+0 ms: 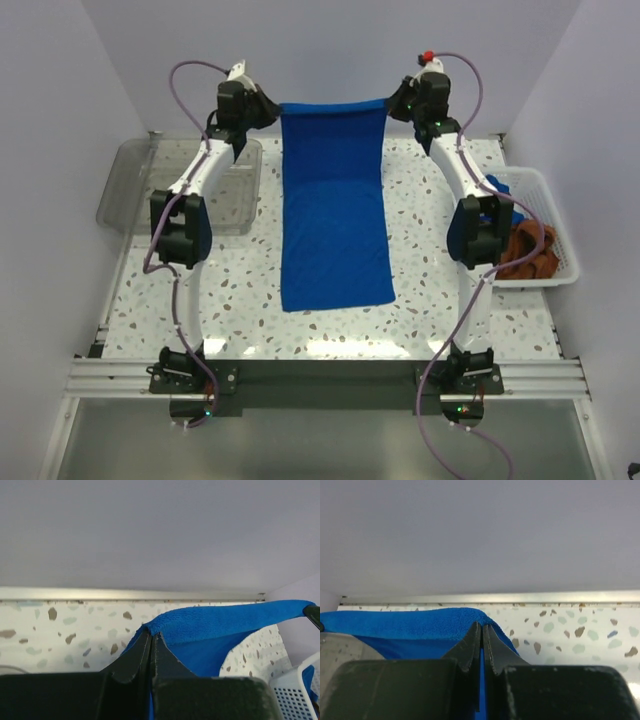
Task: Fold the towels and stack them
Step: Flatten out the crumpled towel, then fold the towel
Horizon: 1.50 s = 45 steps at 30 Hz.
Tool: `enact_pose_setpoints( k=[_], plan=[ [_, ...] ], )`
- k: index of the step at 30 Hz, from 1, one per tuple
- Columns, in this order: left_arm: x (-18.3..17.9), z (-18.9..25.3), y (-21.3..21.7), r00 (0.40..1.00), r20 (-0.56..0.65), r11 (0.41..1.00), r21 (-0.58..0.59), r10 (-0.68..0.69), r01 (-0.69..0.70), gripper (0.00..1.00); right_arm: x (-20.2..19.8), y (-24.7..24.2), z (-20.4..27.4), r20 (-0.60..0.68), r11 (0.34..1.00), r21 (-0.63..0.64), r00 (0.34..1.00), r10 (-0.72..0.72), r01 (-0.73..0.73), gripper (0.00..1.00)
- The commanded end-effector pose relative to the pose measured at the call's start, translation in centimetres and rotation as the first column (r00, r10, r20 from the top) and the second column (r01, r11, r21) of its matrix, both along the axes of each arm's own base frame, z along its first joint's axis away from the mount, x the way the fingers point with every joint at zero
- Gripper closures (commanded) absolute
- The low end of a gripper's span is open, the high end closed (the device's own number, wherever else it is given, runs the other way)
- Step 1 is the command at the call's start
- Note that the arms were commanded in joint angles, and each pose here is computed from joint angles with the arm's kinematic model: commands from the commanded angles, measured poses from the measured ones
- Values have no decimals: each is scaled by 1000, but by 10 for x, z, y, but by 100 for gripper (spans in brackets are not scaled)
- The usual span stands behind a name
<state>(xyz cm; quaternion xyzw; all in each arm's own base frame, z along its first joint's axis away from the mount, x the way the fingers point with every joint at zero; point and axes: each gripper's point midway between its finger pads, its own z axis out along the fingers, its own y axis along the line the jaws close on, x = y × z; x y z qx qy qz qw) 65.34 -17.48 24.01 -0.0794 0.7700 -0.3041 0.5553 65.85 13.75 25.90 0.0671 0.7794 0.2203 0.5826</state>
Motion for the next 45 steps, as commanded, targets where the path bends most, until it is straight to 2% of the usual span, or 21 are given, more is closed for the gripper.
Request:
enact_pose_setpoints(
  k=[1, 2, 4, 5, 7, 9, 10, 12, 13, 15, 17, 18, 20, 21, 22, 24, 27, 30, 40, 44, 45],
  plan=[
    [-24, 18, 4, 999, -27, 999, -31, -31, 30, 100, -32, -2, 14, -45, 999, 25, 998, 35, -34, 100],
    [-32, 11, 3, 997, -69, 998, -36, -45, 42, 100, -44, -3, 26, -48, 999, 34, 998, 36, -34, 100],
    [-48, 7, 2, 990, -132, 998, -53, -52, 45, 100, -64, -4, 2, -149, 999, 35, 988, 42, -37, 100],
    [-59, -2, 1, 980, -190, 997, -62, -65, 54, 100, -75, -4, 11, -155, 998, 49, 987, 45, -37, 100],
    [-79, -7, -2, 965, -248, 994, -86, -86, 67, 100, -96, -5, -10, -247, 998, 51, 968, 48, -36, 100],
    [-102, -28, -2, 936, -338, 993, -93, -95, 67, 100, -117, -7, -9, -293, 998, 56, 955, 45, -30, 100],
    [-115, -14, -4, 940, -326, 993, -93, -98, 71, 100, -127, -8, -22, -333, 998, 57, 942, 49, -31, 100],
    [-136, -34, 2, 919, -388, 998, -55, -60, 42, 100, -150, -11, -32, -389, 998, 58, 920, 43, -21, 100],
    [-147, -25, 2, 922, -382, 998, -48, -56, 41, 100, -158, -11, -36, -408, 998, 57, 912, 43, -21, 100],
    [-169, -46, 4, 894, -446, 999, -35, -52, 41, 100, -174, -14, -42, -441, 999, 53, 897, 33, -11, 100],
    [-188, -43, 1, 889, -455, 998, -33, -61, 52, 100, -196, -16, -52, -480, 998, 56, 876, 39, -13, 100],
    [-201, -60, 1, 868, -493, 998, -23, -58, 54, 100, -203, -15, -55, -492, 998, 64, 870, 44, -14, 100],
    [-227, -63, -10, 861, -504, 997, -10, -69, 74, 100, -231, -15, -76, -548, 997, 72, 834, 61, -26, 100],
    [-233, -74, -8, 846, -529, 998, -2, -61, 71, 100, -233, -14, -68, -531, 997, 76, 845, 68, -33, 100],
    [-243, -72, -14, 846, -529, 997, 0, -71, 83, 100, -247, -16, -84, -572, 997, 70, 817, 66, -31, 100],
    [-260, -86, -14, 827, -560, 996, 20, -60, 86, 100, -262, -16, -86, -579, 996, 75, 812, 76, -40, 100],
    [-278, -92, -13, 820, -570, 996, 31, -48, 80, 100, -287, -21, -109, -626, 998, 62, 777, 63, -31, 100],
    [-285, -94, -7, 820, -572, 997, 45, -30, 67, 100, -295, -24, -112, -628, 998, 53, 777, 53, -25, 100],
    [-297, -60, 2, 841, -541, 995, 75, -16, 67, 100, -309, -24, -72, -587, 997, 59, 806, 69, -43, 100],
    [-325, -78, 5, 809, -588, 993, 80, -23, 86, 100, -338, -16, -79, -606, 991, 111, 786, 125, -72, 100],
    [-333, -82, 3, 800, -600, 993, 74, -32, 95, 100, -352, -13, -95, -641, 988, 129, 754, 145, -80, 100]
  ],
)
